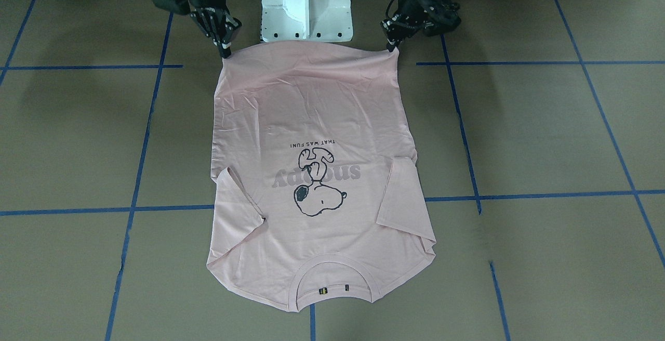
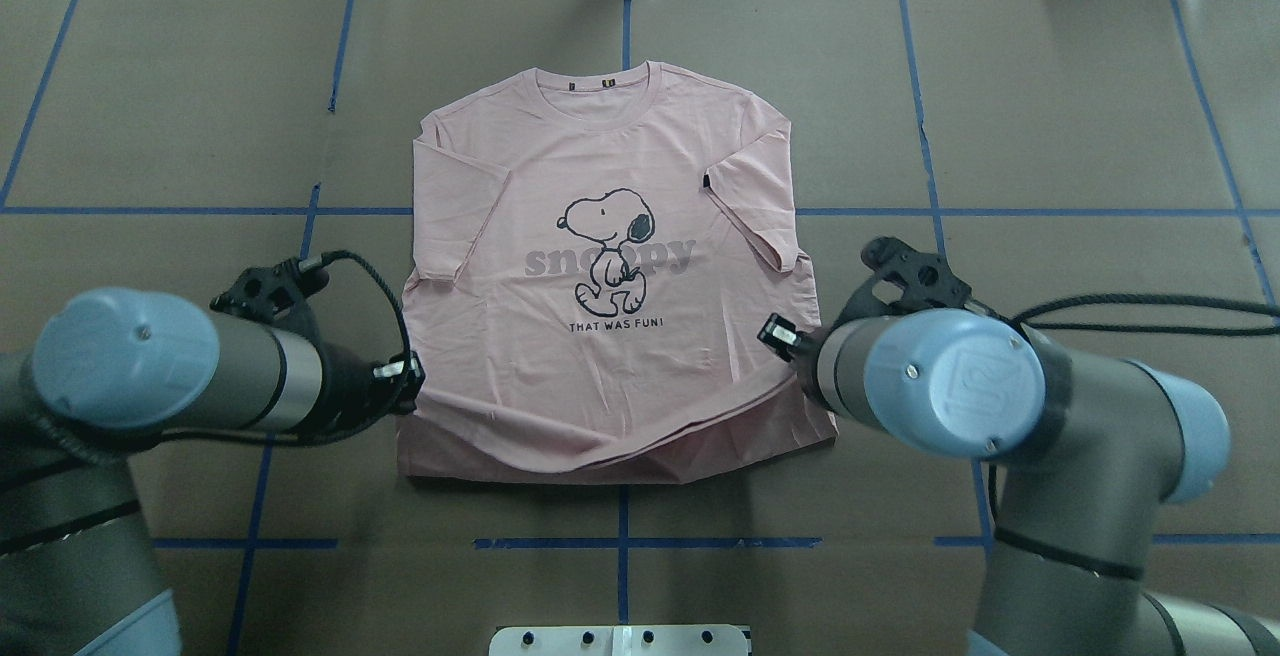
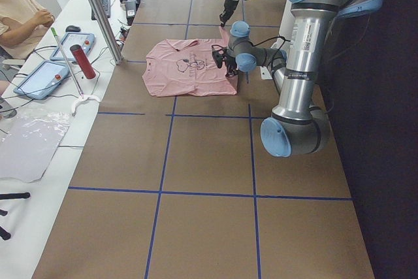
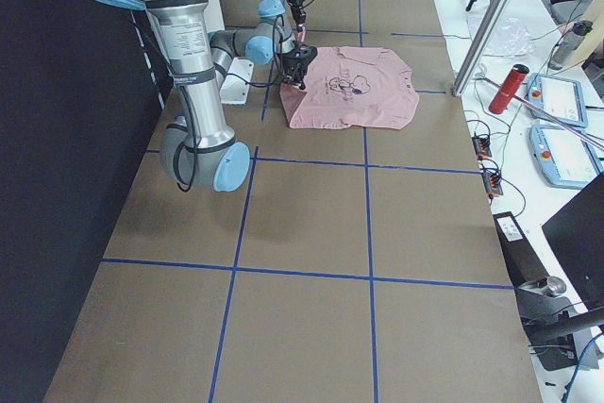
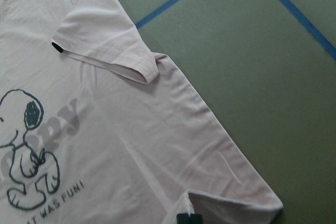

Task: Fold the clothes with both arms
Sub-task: 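Grasp both hem corners and fold them up toward the collar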

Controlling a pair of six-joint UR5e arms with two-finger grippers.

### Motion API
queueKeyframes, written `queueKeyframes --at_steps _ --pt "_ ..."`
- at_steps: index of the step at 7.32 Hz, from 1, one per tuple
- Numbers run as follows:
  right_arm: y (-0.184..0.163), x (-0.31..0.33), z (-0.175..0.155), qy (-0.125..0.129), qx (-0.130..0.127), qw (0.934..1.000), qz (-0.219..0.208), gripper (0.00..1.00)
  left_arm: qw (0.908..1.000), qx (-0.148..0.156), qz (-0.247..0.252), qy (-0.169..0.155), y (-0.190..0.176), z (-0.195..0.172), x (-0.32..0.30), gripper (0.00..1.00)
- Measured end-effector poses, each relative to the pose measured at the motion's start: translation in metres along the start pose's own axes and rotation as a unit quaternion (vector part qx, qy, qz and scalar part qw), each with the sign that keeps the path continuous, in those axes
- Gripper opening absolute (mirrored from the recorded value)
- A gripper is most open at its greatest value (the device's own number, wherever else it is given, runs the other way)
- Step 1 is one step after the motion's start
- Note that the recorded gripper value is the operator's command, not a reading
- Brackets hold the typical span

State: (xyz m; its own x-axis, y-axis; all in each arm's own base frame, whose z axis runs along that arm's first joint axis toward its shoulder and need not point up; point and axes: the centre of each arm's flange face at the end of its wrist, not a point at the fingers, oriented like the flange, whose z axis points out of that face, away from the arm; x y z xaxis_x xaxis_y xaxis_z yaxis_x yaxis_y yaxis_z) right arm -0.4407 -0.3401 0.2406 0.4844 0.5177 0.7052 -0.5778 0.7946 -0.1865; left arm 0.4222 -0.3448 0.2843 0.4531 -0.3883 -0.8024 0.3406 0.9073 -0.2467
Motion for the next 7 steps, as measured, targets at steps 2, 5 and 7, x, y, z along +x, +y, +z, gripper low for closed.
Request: queueKeyframes --at_steps 2,5,7 --pt "-0.061 -0.023 0.061 0.024 0.034 0.9988 -0.027 0.0 0.9985 0.055 0.007 -0.002 -0.087 0.04 0.042 0.0" --pt "-0.139 -0.08 0.116 0.036 0.061 0.9967 -0.04 0.0 0.9907 0.132 0.025 0.024 -0.196 0.068 0.031 0.0" --pt "-0.17 -0.108 0.136 0.058 0.072 0.9942 -0.055 0.0 0.9859 0.162 0.034 0.019 -0.22 0.084 0.037 0.0"
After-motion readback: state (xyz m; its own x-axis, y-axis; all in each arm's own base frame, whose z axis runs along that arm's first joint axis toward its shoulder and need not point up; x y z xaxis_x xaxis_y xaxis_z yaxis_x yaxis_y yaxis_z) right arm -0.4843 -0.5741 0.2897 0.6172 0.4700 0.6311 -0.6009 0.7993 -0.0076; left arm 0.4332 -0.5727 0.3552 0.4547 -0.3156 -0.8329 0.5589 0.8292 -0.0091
